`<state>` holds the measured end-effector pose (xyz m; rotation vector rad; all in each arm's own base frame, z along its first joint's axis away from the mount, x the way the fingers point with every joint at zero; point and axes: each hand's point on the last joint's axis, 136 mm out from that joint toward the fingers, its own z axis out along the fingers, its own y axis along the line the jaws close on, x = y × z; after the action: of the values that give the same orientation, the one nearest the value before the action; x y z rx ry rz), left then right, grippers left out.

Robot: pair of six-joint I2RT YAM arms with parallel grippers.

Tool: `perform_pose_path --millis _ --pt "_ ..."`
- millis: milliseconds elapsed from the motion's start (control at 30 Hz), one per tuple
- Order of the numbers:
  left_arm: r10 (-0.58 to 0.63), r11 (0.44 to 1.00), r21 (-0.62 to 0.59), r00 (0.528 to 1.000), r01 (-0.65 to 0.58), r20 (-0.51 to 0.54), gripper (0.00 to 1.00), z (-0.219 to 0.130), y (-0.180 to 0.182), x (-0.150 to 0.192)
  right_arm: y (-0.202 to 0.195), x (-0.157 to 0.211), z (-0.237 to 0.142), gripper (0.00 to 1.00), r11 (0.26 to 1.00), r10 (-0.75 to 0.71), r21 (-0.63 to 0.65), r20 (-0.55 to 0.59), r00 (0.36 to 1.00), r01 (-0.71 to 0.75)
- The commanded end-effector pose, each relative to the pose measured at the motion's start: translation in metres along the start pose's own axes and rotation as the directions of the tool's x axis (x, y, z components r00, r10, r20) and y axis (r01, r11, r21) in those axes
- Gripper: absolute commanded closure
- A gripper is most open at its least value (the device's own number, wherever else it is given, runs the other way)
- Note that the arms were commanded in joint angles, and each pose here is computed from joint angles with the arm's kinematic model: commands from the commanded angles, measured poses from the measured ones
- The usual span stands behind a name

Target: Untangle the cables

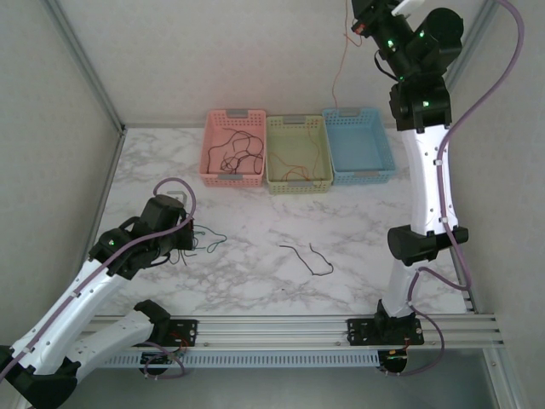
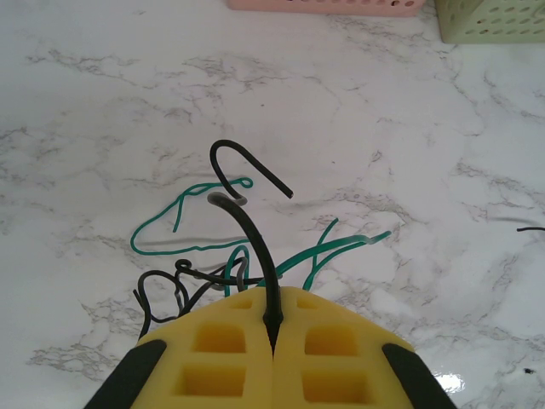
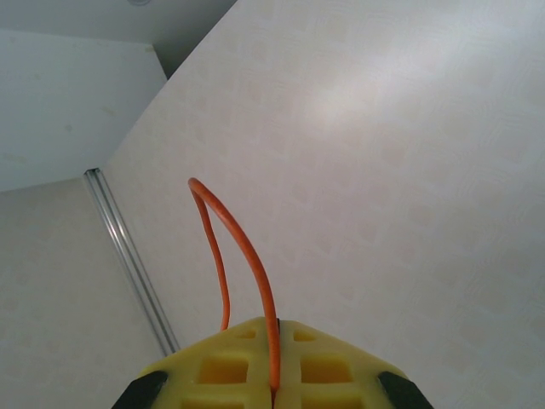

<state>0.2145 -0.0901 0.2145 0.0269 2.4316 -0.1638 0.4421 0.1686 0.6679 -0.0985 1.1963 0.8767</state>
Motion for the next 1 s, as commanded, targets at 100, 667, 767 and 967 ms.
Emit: perform_pose_path --millis 100,667,767,967 --pt "0.006 1.000 0.013 1.000 -0.006 0.007 1.00 0.000 -0.001 0.000 0.040 -0.036 -0.021 1.00 0.996 -0.017 -0.081 0.061 0.998 0.022" --pt "0.005 0.999 0.034 1.000 -0.005 0.014 1.00 -0.002 -0.003 -0.001 -0.073 0.203 -0.242 1.00 0.867 0.215 0.490 -0.529 0.821 0.089" --pt "0.009 0.999 0.040 1.000 -0.010 0.009 1.00 -0.001 -0.004 0.000 -0.102 0.244 -0.300 1.00 0.776 0.264 0.590 -0.625 0.734 0.223" --pt "0.012 0.999 0.047 1.000 -0.012 0.001 1.00 0.001 -0.006 0.002 -0.140 0.245 -0.376 1.00 0.562 0.228 0.663 -0.698 0.679 0.494"
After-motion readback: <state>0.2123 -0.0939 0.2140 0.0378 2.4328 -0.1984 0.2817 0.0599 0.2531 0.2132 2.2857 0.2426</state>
